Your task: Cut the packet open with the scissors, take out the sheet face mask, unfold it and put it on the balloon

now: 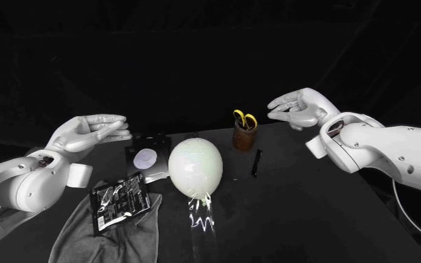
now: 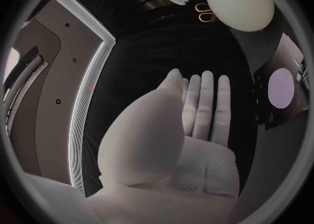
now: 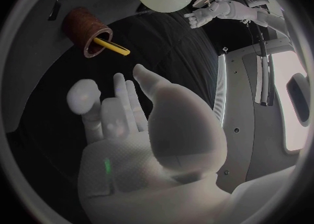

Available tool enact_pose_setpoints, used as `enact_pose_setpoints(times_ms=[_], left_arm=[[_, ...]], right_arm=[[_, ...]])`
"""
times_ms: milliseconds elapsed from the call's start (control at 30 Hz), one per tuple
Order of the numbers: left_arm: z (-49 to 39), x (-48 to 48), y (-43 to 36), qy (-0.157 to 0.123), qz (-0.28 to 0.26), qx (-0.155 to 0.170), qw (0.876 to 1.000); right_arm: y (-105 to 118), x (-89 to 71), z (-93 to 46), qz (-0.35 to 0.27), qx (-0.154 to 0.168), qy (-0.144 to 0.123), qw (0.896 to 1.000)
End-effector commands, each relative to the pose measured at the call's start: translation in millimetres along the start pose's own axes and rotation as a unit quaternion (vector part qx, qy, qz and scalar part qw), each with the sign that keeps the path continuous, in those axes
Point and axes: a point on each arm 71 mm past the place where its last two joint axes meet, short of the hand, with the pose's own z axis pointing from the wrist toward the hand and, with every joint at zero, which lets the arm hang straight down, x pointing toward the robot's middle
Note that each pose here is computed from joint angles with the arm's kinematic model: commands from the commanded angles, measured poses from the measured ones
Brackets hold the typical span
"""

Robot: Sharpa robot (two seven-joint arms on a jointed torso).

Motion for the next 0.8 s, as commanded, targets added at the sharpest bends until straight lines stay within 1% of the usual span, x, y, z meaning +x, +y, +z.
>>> enact_pose_setpoints(times_ms=[33, 133, 167, 200, 233, 267, 300, 367, 433, 467, 567, 700, 800], left_arm=[[-6.1, 3.0, -1.6, 0.008, 0.024, 0.021, 0.999], [-12.2, 3.2, 0.4, 0.009, 0.038, 0.023, 0.999], [-14.8, 3.4, 1.7, 0.011, 0.046, 0.023, 0.999], [-18.8, 3.8, 4.5, 0.014, 0.057, 0.022, 0.998], [-21.8, 4.2, 7.1, 0.016, 0.065, 0.021, 0.998], [-24.8, 4.7, 9.8, 0.018, 0.072, 0.020, 0.997], [-26.0, 4.9, 10.9, 0.019, 0.075, 0.019, 0.997], [-32.6, 6.1, 16.7, 0.024, 0.093, 0.016, 0.995], [-36.9, 6.9, 20.3, 0.026, 0.107, 0.015, 0.994], [-40.5, 7.7, 23.2, 0.030, 0.120, 0.014, 0.992], [-45.7, 8.3, 27.4, 0.033, 0.139, 0.013, 0.990], [-58.6, 8.9, 38.8, 0.040, 0.183, 0.009, 0.982], [-67.3, 9.0, 47.5, 0.040, 0.221, 0.007, 0.974]], right_arm=[[15, 10.1, -8.8, 0.010, -0.041, 0.009, 0.999], [24, 23.6, -15.1, 0.012, -0.058, 0.036, 0.998], [28, 30.5, -17.4, 0.012, -0.065, 0.048, 0.997], [32, 37.8, -19.6, 0.012, -0.071, 0.061, 0.996], [36, 48.8, -22.7, 0.012, -0.080, 0.079, 0.994], [38, 55.5, -24.5, 0.011, -0.085, 0.089, 0.992], [40, 60.6, -25.8, 0.011, -0.088, 0.097, 0.991], [45, 79.3, -30.3, 0.008, -0.100, 0.124, 0.987], [48, 90.3, -32.9, 0.006, -0.107, 0.140, 0.984], [49, 98.8, -34.6, 0.003, -0.112, 0.151, 0.982], [52, 110.2, -36.3, -0.003, -0.120, 0.165, 0.979], [56, 129.3, -38.1, -0.016, -0.133, 0.186, 0.973], [59, 138.5, -38.1, -0.024, -0.141, 0.191, 0.971]])
